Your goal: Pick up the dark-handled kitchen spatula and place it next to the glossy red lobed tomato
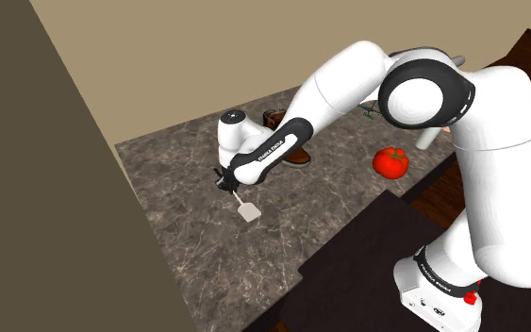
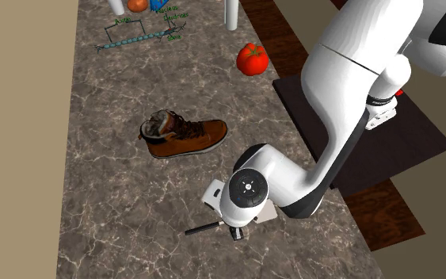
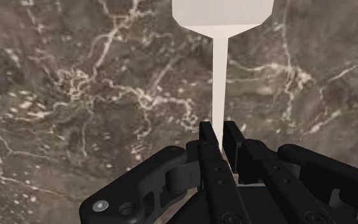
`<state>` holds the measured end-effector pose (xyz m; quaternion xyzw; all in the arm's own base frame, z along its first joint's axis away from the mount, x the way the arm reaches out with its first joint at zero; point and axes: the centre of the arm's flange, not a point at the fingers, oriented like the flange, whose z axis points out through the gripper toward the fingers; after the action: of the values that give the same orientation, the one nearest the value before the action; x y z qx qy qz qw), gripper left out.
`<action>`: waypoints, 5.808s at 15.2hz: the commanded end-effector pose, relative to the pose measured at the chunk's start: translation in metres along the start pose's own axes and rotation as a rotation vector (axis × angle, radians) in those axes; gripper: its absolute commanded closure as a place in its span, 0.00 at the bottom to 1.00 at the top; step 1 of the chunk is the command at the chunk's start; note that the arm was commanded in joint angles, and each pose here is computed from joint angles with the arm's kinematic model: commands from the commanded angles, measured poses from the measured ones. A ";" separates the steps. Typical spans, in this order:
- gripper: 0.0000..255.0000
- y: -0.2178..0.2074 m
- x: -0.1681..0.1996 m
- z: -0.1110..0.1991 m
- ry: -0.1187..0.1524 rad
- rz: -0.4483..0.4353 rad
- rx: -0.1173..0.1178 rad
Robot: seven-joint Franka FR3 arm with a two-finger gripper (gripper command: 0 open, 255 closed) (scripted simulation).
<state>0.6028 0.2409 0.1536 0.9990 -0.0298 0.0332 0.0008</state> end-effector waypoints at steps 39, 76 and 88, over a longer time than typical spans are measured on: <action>1.00 0.039 0.009 -0.187 0.000 0.000 0.000; 1.00 0.526 -0.036 -0.191 0.000 0.000 0.000; 1.00 0.681 -0.050 -0.192 0.000 0.000 0.000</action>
<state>0.5029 -0.4228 0.3430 0.9990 -0.0304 0.0333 0.0009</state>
